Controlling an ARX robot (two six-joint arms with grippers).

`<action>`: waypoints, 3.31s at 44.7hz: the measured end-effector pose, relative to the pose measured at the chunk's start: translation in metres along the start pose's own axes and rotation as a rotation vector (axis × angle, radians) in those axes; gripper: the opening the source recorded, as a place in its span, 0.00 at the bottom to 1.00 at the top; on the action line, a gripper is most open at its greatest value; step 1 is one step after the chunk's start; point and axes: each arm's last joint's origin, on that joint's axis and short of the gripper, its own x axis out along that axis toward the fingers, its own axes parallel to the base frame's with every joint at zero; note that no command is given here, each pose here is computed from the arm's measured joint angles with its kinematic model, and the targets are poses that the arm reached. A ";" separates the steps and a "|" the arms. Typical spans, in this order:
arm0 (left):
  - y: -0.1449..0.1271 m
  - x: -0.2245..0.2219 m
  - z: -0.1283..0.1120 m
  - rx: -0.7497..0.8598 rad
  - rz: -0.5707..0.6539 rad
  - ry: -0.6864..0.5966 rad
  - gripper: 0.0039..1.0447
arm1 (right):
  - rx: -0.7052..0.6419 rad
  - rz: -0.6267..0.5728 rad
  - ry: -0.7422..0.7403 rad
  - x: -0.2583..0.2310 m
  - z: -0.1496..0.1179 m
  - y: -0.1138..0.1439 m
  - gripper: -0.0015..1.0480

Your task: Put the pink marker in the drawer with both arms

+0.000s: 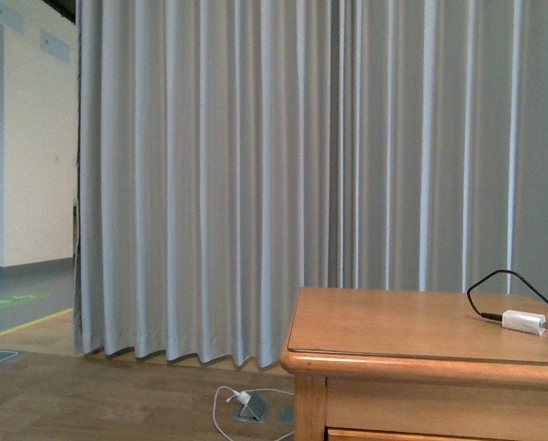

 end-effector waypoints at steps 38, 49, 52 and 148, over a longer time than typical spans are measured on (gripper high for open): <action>0.000 0.000 0.000 0.000 0.000 0.000 0.95 | -0.010 0.006 0.012 -0.025 -0.057 0.017 0.02; 0.000 0.000 0.000 0.000 0.000 0.001 0.95 | -0.010 0.007 0.013 -0.026 -0.069 0.017 0.02; 0.000 0.000 0.000 0.000 0.000 0.001 0.95 | -0.010 0.007 0.011 -0.026 -0.069 0.017 0.02; 0.000 0.000 0.000 0.000 0.000 0.001 0.95 | -0.010 0.007 0.011 -0.026 -0.069 0.017 0.92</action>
